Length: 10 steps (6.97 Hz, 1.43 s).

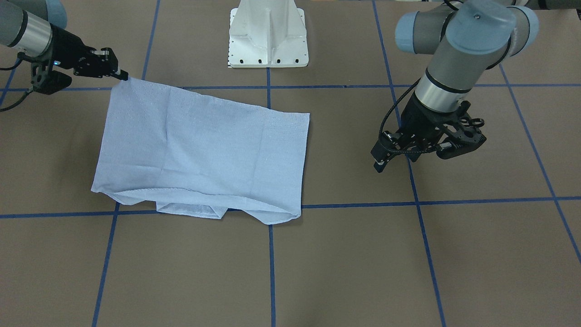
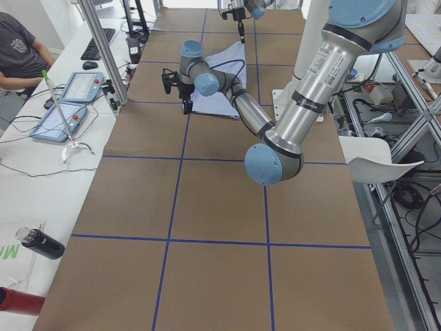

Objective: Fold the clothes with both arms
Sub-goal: 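Grasp the folded shirt's side edge with the right gripper and drag it nearer, rotating it, then release and raise the right gripper while the left gripper reaches the shirt's nearest corner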

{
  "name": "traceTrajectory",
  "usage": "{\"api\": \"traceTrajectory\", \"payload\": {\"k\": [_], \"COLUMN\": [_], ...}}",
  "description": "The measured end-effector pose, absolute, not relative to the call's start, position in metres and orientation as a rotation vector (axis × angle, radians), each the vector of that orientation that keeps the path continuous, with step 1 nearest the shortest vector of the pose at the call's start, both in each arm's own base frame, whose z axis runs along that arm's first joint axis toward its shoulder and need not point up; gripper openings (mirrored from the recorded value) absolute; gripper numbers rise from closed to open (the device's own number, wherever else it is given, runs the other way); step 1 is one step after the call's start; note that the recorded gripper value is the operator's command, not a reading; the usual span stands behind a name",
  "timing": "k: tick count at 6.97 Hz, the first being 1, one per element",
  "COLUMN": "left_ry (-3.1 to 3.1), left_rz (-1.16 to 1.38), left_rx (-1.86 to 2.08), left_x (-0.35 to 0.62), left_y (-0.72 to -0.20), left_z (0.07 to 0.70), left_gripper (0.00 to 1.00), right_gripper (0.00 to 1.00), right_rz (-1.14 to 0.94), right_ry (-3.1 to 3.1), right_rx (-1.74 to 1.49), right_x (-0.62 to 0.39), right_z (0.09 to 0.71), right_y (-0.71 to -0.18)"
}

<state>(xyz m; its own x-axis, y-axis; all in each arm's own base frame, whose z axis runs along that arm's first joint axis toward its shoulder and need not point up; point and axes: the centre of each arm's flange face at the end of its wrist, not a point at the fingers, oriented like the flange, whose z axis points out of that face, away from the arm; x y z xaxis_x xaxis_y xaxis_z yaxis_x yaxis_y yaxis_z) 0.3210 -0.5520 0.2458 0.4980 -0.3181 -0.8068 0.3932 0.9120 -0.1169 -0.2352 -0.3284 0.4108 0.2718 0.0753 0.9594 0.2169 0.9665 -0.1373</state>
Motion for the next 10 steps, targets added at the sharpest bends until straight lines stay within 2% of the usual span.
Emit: {"api": "traceTrajectory", "payload": {"k": [2,3,4,7,10], "left_ry": [0.961,0.964,0.967,0.987,1.058], "left_rz": [-0.438,-0.438,-0.438,-0.396,-0.252], "left_rx": [0.083,0.084,0.085,0.075,-0.037], "left_x": [0.321,0.319,0.317,0.331,0.414], "left_y": [-0.552,-0.55,-0.547,-0.525,-0.425], "left_z": [0.245,0.243,0.243,0.238,0.206], "left_gripper": [1.0,1.0,1.0,1.0,1.0], "right_gripper": [0.0,0.42,0.99,1.0,1.0], "right_rz": [-0.244,-0.32,-0.379,-0.446,-0.272], "right_ry": [-1.306,-1.301,-1.292,-1.304,-1.379], "right_rx": [-0.423,-0.482,-0.527,-0.552,-0.254], "right_x": [-0.256,-0.274,-0.29,-0.313,-0.291], "right_z": [0.411,0.408,0.408,0.393,0.357], "right_y": [-0.287,-0.265,-0.246,-0.233,-0.315]}}
